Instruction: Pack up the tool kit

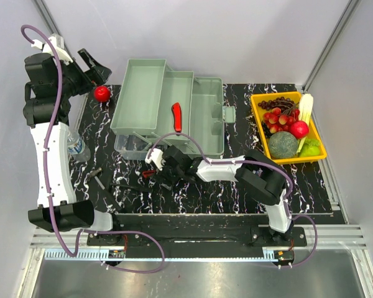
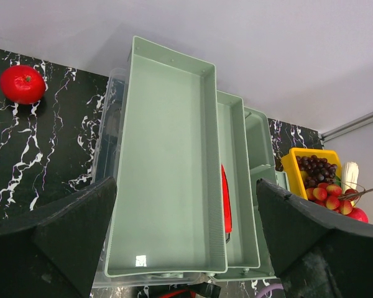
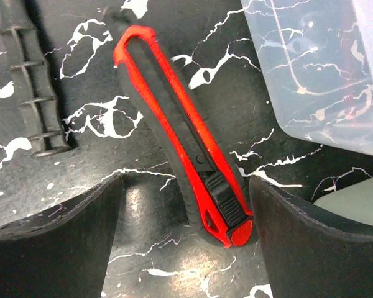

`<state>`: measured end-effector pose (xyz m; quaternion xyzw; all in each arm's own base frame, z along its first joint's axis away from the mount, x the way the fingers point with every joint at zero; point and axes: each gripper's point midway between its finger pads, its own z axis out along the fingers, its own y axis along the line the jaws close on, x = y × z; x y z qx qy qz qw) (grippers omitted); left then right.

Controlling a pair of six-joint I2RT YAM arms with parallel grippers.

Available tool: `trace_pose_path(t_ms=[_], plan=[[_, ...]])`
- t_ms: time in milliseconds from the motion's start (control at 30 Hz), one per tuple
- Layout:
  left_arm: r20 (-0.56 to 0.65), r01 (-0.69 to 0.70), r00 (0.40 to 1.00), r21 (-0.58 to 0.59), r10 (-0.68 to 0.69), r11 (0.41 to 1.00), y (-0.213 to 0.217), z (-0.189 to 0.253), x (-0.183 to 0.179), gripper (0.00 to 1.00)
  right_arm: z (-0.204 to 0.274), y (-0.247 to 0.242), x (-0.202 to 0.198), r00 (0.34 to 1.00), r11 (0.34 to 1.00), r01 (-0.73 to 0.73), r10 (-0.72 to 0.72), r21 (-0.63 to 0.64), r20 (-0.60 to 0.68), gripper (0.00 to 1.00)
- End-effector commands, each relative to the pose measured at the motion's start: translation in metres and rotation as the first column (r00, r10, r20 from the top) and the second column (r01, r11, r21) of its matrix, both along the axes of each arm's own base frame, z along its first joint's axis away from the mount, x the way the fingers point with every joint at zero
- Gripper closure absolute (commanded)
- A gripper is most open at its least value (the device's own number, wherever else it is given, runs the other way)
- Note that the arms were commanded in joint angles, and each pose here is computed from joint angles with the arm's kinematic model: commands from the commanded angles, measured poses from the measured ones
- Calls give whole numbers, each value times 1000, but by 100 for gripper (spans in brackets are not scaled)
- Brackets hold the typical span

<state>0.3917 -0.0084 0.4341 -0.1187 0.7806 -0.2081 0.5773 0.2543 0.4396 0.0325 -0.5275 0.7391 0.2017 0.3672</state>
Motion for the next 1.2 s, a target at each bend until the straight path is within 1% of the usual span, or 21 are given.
trace_pose_path(t_ms=[0, 100, 267, 300, 400, 433, 467, 500, 567, 600, 733, 767, 833, 900, 933, 1000, 1033, 1100, 1133, 1167], plan=[[42, -10, 999, -1, 10, 1000, 3, 10, 3, 1, 2, 16, 4, 1000, 999, -22, 21, 29, 8, 13], [42, -11, 999, 2, 11, 1000, 3, 10, 2, 1, -7, 14, -2, 999, 1000, -25, 26, 9, -34, 15], [37, -20, 999, 6, 19, 1000, 5, 7, 1, 1, -7, 4, -12, 997, 1000, -8, 8, 7, -79, 23], [35, -17, 999, 5, 16, 1000, 4, 6, 1, 1, -7, 0, -14, 997, 1000, 3, -3, 3, -83, 26], [30, -16, 999, 2, 16, 1000, 3, 4, 1, 1, -5, -12, -18, 996, 1000, 26, -26, -9, -86, 39], [30, -16, 999, 2, 16, 1000, 3, 4, 1, 1, -4, -17, -20, 996, 1000, 21, -22, -16, -82, 49], [27, -17, 999, 1, 17, 1000, 4, 3, 2, 1, -8, -23, -26, 996, 999, -5, 2, -33, -88, 53], [28, -16, 999, -1, 16, 1000, 4, 4, 2, 1, -7, -27, -28, 997, 999, -18, 15, -41, -81, 55], [32, -10, 999, -6, 10, 1000, 2, 5, 2, 1, -7, -29, -28, 998, 999, -23, 20, -49, -68, 53], [33, -9, 999, -9, 9, 1000, 2, 5, 3, 1, -14, -36, -30, 996, 996, -25, 18, -89, -83, 50], [36, -2, 999, -12, 2, 1000, 0, 6, 2, 1, -15, -26, -22, 998, 996, -21, 16, -91, -64, 31], [38, -2, 999, -11, 2, 1000, 0, 7, 2, 1, -18, -23, -20, 998, 995, -20, 14, -95, -63, 29], [41, -4, 999, -7, 4, 1000, 1, 8, 1, 1, -20, -14, -16, 998, 996, -22, 17, -91, -61, 28], [44, -6, 999, -4, 7, 1000, 1, 9, 0, 1, -26, -7, -14, 998, 995, -26, 20, -95, -62, 35], [46, -9, 999, -2, 9, 1000, 2, 9, 0, 1, -30, -7, -13, 998, 994, -22, 15, -103, -64, 41], [48, -10, 999, 0, 10, 1000, 2, 10, 0, 1, -32, -9, -15, 998, 994, -21, 14, -107, -64, 56], [51, -12, 999, 0, 12, 1000, 3, 11, 0, 1, -28, -11, -16, 998, 994, -18, 12, -106, -54, 61], [49, -10, 999, -5, 10, 1000, 2, 11, 0, 1, -25, -21, -18, 1000, 993, -15, 13, -121, -17, 72], [53, -1, 999, -8, 2, 1000, 1, 13, 0, 1, -22, -27, -20, 1000, 991, -15, 16, -131, 1, 76], [53, 3, 999, -10, -2, 1000, 1, 13, 1, 1, -14, -36, -14, 999, 989, 22, -16, -144, 41, 80]])
